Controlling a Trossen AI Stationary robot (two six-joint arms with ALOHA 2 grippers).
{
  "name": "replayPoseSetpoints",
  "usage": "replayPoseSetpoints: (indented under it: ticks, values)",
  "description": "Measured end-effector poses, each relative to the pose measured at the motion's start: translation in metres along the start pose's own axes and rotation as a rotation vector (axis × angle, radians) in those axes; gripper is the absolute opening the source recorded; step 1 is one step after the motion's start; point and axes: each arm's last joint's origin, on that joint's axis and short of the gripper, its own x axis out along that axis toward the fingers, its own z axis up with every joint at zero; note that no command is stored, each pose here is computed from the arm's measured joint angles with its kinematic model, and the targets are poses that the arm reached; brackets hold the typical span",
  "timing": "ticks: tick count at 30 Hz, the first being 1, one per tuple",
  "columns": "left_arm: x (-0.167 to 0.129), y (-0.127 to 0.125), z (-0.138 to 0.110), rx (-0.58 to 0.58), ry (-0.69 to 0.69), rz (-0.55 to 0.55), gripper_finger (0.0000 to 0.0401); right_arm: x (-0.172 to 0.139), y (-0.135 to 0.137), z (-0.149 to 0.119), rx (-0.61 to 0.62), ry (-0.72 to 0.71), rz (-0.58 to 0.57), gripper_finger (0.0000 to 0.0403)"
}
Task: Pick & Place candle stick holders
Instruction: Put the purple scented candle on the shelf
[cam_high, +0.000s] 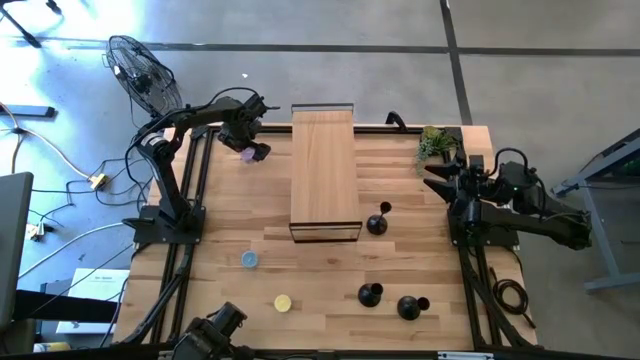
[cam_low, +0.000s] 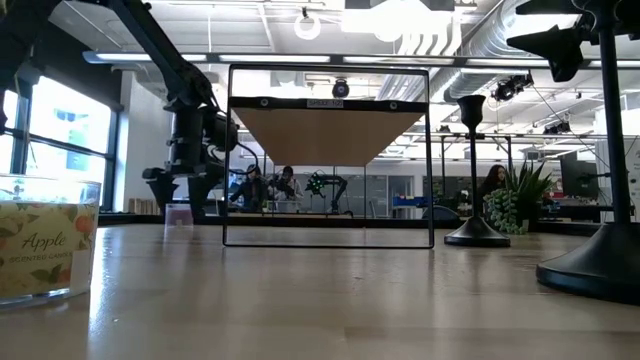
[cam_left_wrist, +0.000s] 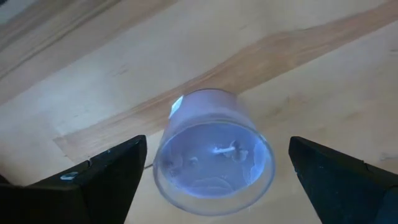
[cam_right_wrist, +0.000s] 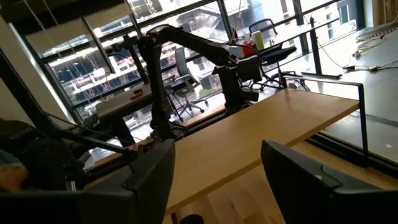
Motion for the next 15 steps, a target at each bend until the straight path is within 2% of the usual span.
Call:
replayPoseSetpoints:
  ticks: [15]
  values:
    - [0.0, -0.0002, -0.0013, 0.0, 0.016, -0.011, 0.026, 0.0, -0.0007, 0.0003, 0.0, -0.009, -0.024, 0.0234]
